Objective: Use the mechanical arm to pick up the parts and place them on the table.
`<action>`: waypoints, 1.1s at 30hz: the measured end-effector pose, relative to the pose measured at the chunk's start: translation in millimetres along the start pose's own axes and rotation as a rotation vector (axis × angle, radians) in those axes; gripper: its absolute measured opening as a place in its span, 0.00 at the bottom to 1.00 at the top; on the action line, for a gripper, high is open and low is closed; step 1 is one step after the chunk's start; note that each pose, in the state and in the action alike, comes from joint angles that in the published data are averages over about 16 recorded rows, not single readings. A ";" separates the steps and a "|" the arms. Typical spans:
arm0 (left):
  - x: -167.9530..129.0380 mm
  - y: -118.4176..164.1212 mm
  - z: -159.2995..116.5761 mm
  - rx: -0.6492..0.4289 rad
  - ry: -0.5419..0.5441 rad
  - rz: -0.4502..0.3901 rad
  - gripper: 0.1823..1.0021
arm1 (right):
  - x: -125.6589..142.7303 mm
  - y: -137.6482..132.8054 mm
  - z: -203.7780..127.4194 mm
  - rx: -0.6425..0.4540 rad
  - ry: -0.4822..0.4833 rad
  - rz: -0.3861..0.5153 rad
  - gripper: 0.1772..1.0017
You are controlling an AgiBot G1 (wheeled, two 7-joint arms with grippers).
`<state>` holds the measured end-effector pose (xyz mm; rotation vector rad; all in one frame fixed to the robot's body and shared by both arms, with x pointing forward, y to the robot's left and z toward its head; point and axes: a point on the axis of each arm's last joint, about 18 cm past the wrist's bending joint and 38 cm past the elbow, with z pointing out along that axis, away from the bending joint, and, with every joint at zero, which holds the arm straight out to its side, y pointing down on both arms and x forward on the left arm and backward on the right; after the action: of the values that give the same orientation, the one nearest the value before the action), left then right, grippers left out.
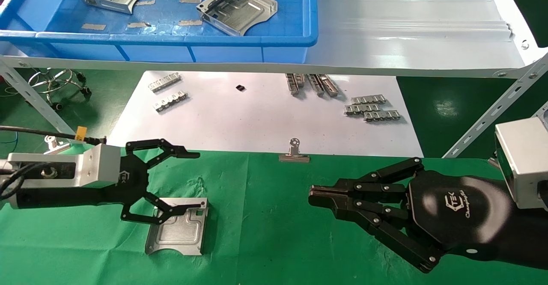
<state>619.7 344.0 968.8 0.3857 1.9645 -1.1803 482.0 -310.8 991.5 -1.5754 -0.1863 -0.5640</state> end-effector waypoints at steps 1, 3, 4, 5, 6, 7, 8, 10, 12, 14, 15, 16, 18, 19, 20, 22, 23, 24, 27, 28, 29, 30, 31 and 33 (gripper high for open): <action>0.8 -1.4 0.3 0.009 -0.001 -0.009 0.70 | 0.0 0.0 0.0 0.000 0.000 0.000 0.03; 2.4 -3.8 1.0 0.026 -0.004 -0.026 0.75 | 0.0 0.0 0.0 0.000 0.000 0.000 0.05; 3.0 -4.8 1.3 0.033 -0.006 -0.034 0.77 | 0.0 0.0 0.0 0.000 0.000 0.000 0.05; 4.0 -6.2 1.6 0.042 -0.007 -0.042 0.79 | 0.0 0.0 0.0 0.000 0.000 0.000 0.06; 5.0 -7.6 1.9 0.052 -0.009 -0.049 0.81 | 0.0 0.0 0.0 0.000 0.000 0.000 0.06; 6.0 -9.1 2.1 0.061 -0.010 -0.057 0.84 | 0.0 0.0 0.0 0.000 0.000 0.000 0.08; 7.0 -10.7 2.2 0.070 -0.011 -0.064 0.86 | 0.0 0.0 0.0 0.000 0.000 0.000 0.09; 9.1 -13.9 2.4 0.088 -0.013 -0.079 0.89 | 0.0 0.0 0.0 0.000 0.000 0.000 0.12; 11.2 -17.3 2.2 0.105 -0.015 -0.094 0.91 | 0.0 0.0 0.0 0.000 0.000 0.000 0.14; 13.4 -20.8 1.9 0.123 -0.016 -0.108 0.94 | 0.0 0.0 0.0 0.000 0.000 0.000 0.18; 14.5 -22.7 1.6 0.131 -0.017 -0.116 0.95 | 0.0 0.0 0.0 0.000 0.000 0.000 0.20; 15.6 -24.5 1.3 0.140 -0.017 -0.123 0.96 | 0.0 0.0 0.0 0.000 0.000 0.000 0.22; 17.9 -28.4 0.5 0.156 -0.018 -0.137 0.97 | 0.0 0.0 0.0 0.000 0.000 0.000 0.26; 19.0 -30.4 0.0 0.164 -0.018 -0.144 0.98 | 0.0 0.0 0.0 0.000 0.000 0.000 0.29; 20.2 -32.4 -0.5 0.172 -0.018 -0.151 0.98 | 0.0 0.0 0.0 0.000 0.000 0.000 0.32; 22.6 -36.5 -1.6 0.188 -0.017 -0.164 0.99 | 0.0 0.0 0.0 0.000 0.000 0.000 0.37; 23.8 -38.6 -2.3 0.196 -0.017 -0.171 0.99 | 0.0 0.0 0.0 0.000 0.000 0.000 0.40; 25.1 -40.8 -3.0 0.204 -0.016 -0.177 0.99 | 0.0 0.0 0.0 0.000 0.000 0.000 0.42; 29.0 -47.4 -5.3 0.226 -0.014 -0.197 1.00 | 0.0 0.0 0.0 0.000 0.000 0.000 0.52; 30.3 -49.7 -6.1 0.233 -0.013 -0.203 1.00 | 0.0 0.0 0.0 0.000 0.000 0.000 0.55; 31.7 -52.0 -7.0 0.240 -0.012 -0.209 1.00 | 0.0 0.0 0.0 0.000 0.000 0.000 0.57; 33.1 -54.4 -7.9 0.247 -0.010 -0.216 1.00 | 0.0 0.0 0.0 0.000 0.000 0.000 0.60; 34.5 -56.7 -8.8 0.254 -0.009 -0.222 1.00 | 0.0 0.0 0.0 0.000 0.000 0.000 0.63; 37.4 -61.5 -10.8 0.267 -0.006 -0.234 1.00 | 0.0 0.0 0.0 0.000 0.000 0.000 0.69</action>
<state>553.4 316.2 980.2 0.2925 1.8884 -1.5996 482.0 -310.8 991.5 -1.5754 -0.1863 -0.5640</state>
